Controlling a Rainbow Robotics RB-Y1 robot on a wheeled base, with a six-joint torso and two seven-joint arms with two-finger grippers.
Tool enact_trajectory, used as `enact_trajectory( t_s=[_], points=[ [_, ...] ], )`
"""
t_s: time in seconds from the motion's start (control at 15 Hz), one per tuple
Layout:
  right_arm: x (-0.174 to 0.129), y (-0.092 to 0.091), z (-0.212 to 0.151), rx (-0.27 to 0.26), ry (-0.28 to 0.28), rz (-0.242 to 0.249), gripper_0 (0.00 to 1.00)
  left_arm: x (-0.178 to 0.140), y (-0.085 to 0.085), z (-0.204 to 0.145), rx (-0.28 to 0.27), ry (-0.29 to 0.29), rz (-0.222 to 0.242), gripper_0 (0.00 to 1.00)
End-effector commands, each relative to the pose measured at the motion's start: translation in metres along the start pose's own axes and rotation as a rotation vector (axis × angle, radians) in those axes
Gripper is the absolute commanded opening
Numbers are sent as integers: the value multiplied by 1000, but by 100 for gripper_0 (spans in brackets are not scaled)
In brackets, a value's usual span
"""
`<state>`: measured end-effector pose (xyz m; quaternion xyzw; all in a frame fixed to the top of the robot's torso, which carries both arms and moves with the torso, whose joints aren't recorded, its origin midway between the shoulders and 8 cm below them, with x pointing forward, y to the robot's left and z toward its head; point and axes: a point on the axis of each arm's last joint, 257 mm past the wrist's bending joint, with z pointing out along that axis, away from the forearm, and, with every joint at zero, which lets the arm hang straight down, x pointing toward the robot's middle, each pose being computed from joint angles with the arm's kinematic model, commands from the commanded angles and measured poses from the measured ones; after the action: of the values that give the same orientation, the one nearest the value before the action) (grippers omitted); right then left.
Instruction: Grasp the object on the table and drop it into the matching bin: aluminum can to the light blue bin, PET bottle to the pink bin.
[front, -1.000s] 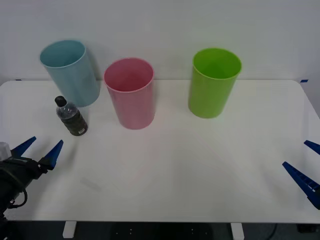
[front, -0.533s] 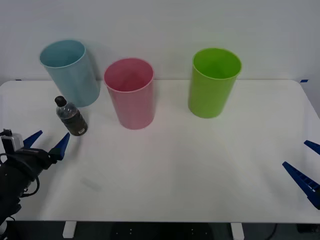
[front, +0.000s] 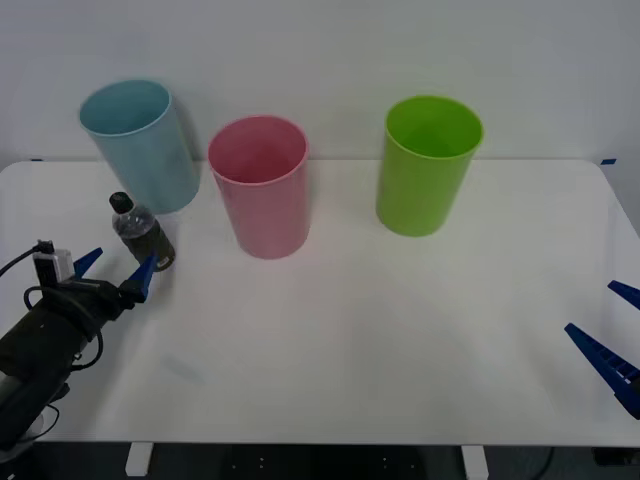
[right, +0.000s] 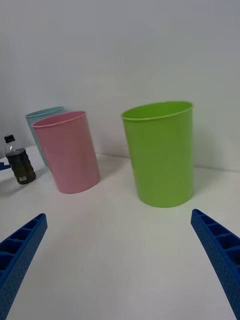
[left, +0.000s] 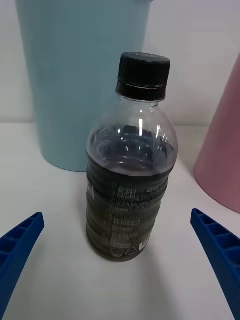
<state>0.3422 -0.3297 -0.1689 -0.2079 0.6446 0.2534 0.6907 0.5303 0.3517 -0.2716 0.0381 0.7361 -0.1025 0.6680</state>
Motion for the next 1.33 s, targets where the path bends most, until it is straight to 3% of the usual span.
enact_trajectory(
  t_s=[0.07, 0.8, 1.27, 1.33],
  points=[
    [0, 0, 0, 0, 0, 0, 100, 1, 1, 13, -2, 12, 7, 100],
    [0, 0, 0, 0, 0, 0, 100, 0, -7, 61, 1, 44, 11, 100],
    [0, 0, 0, 0, 0, 0, 100, -1, -9, 65, -3, 45, 16, 100],
    [0, 0, 0, 0, 0, 0, 100, -1, -9, 65, -3, 44, 15, 81]
  ],
)
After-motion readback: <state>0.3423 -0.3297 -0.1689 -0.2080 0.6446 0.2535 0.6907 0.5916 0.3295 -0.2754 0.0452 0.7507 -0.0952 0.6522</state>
